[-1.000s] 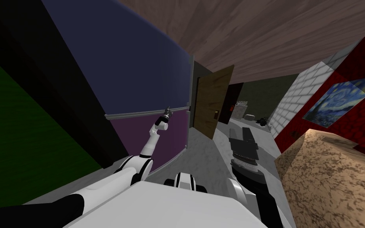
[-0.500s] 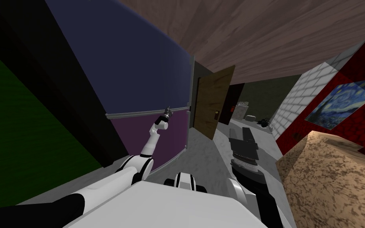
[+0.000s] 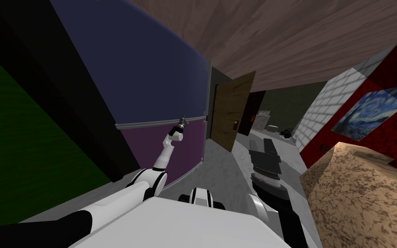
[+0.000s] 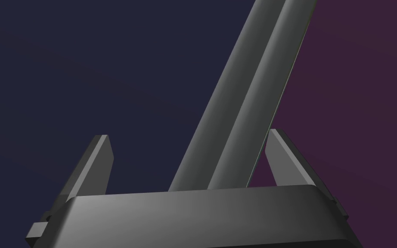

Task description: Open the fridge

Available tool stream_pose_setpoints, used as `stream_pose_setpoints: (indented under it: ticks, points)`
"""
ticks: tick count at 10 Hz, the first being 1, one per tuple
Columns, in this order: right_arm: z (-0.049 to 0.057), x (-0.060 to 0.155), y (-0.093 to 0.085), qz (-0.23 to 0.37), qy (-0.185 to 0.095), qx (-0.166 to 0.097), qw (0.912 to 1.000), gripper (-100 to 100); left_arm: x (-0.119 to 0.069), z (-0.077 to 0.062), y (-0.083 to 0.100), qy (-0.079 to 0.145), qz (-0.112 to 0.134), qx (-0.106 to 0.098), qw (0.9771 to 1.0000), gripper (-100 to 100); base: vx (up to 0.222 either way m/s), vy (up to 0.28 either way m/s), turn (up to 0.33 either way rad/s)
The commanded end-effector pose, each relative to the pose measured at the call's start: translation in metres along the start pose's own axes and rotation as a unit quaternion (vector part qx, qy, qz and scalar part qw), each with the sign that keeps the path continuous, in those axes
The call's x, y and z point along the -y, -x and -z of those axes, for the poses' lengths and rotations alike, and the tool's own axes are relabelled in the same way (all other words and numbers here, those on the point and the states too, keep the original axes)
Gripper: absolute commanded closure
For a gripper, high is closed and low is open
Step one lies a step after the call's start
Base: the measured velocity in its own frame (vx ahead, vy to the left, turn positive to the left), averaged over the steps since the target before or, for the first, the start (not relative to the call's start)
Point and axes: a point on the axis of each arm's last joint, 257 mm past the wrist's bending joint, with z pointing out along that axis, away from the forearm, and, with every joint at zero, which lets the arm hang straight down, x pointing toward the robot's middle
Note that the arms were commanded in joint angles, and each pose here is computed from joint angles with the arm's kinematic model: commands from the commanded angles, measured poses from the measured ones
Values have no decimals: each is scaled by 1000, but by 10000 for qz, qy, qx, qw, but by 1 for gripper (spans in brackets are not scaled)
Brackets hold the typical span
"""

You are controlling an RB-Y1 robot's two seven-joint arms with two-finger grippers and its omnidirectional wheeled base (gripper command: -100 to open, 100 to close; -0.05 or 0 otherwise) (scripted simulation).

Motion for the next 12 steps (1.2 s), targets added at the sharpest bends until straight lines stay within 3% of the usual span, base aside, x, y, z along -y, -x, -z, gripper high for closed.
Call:
stream_pose_setpoints:
  ticks: [1,7,12]
  points:
    - [0,0,0,0,0,0,10000,0,6,-3,-1,50,71,12,10000,-100,1,-22,30]
    - [0,0,0,0,0,0,10000,0,17,-18,-9,322,382,36,9987,-100,43,-58,14]
    - [0,0,0,0,0,0,10000,0,22,-29,-15,572,632,56,9963,-100,63,-56,0]
